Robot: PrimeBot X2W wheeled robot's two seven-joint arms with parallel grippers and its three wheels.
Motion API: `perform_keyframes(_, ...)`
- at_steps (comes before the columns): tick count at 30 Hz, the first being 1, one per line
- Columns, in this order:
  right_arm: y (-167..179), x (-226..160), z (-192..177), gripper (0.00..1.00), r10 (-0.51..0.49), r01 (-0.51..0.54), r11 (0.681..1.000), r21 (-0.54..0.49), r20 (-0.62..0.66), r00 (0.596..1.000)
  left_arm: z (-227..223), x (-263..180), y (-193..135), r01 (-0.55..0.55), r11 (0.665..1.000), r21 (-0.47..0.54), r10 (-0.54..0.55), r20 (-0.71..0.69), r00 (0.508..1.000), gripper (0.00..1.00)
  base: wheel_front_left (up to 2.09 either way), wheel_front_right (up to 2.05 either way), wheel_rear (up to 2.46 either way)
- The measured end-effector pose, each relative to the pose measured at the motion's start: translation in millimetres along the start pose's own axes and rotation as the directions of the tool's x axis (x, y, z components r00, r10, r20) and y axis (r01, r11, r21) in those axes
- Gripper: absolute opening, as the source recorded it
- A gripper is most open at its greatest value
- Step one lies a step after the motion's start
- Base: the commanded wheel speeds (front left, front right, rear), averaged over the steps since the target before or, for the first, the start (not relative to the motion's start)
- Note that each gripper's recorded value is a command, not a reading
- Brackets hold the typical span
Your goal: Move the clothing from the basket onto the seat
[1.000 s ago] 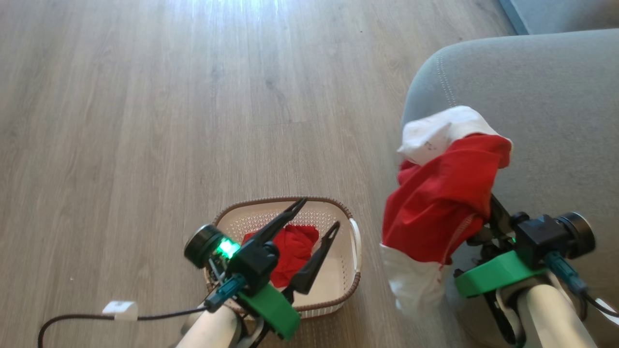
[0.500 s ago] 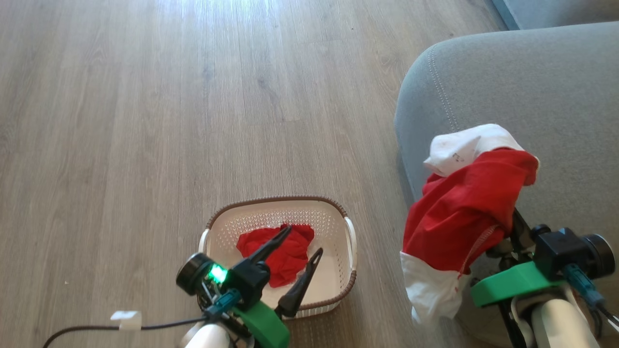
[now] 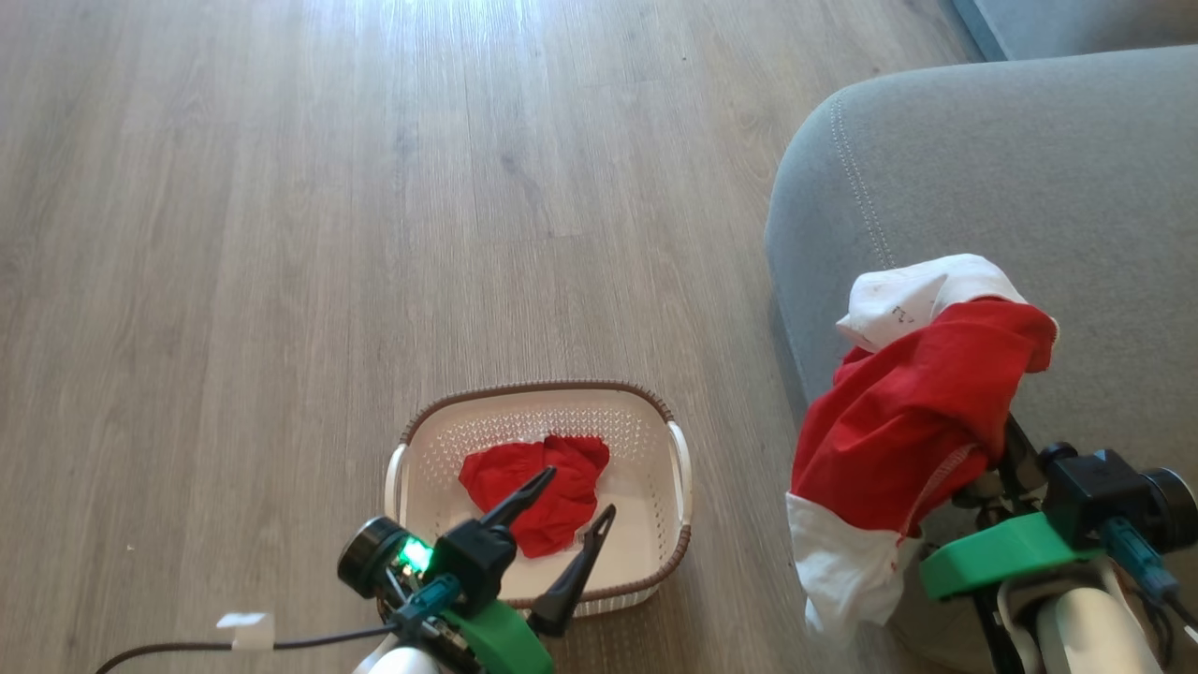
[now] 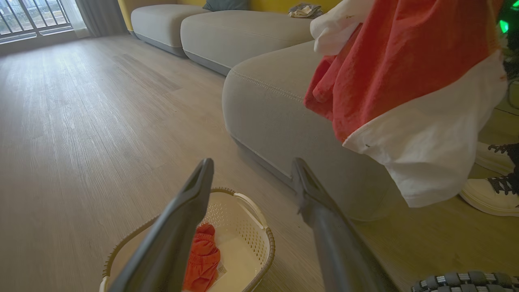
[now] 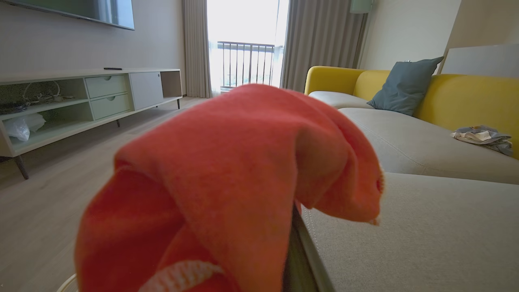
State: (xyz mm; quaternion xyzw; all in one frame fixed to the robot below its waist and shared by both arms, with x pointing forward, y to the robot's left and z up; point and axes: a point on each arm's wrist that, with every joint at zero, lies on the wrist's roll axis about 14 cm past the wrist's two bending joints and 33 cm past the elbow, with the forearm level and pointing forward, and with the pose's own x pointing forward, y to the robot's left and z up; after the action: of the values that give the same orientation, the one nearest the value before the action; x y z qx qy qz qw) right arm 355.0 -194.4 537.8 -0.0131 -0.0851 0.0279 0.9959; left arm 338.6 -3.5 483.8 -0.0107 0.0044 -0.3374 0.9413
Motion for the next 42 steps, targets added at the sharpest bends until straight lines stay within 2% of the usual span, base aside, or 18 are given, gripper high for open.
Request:
perform_keyframes(6, -2.1, -2.1, -0.5, 0.00, -0.007, 0.007, 1.000, -0.001, -0.003, 1.000, 0.4, 2.7, 4.1, -0.010, 1.000, -0.005, 0.010, 0.002, 1.000, 1.00, 0.00, 0.00, 0.00)
perform_keyframes(13, -15.5, -10.0, -0.3, 0.00, -0.050, 0.050, 0.999, -0.012, -0.007, 0.999, 1.4, 12.4, -6.5, 0.033, 0.999, -0.013, -0.033, 0.008, 0.999, 1.00, 0.00, 0.00, 0.00)
perform_keyframes(24, -57.9, -38.4, 7.3, 0.00, -0.188, 0.188, 0.980, -0.059, -0.004, 0.982, -3.1, 40.2, -46.4, 0.191, 0.981, -0.025, -0.191, 0.003, 0.982, 1.00, 0.00, 0.00, 0.00)
perform_keyframes(34, -99.0, -75.6, 14.8, 0.00, -0.339, 0.335, 0.934, -0.122, -0.010, 0.941, -0.3, 68.2, -96.5, 0.378, 0.925, -0.032, -0.377, 0.028, 0.926, 1.00, 0.00, 0.00, 0.00)
perform_keyframes(42, -131.1, -100.7, 24.0, 0.00, -0.469, 0.463, 0.872, -0.160, 0.001, 0.883, -5.5, 77.4, -138.5, 0.526, 0.849, -0.052, -0.525, 0.036, 0.851, 1.00, 0.00, 0.00, 0.00)
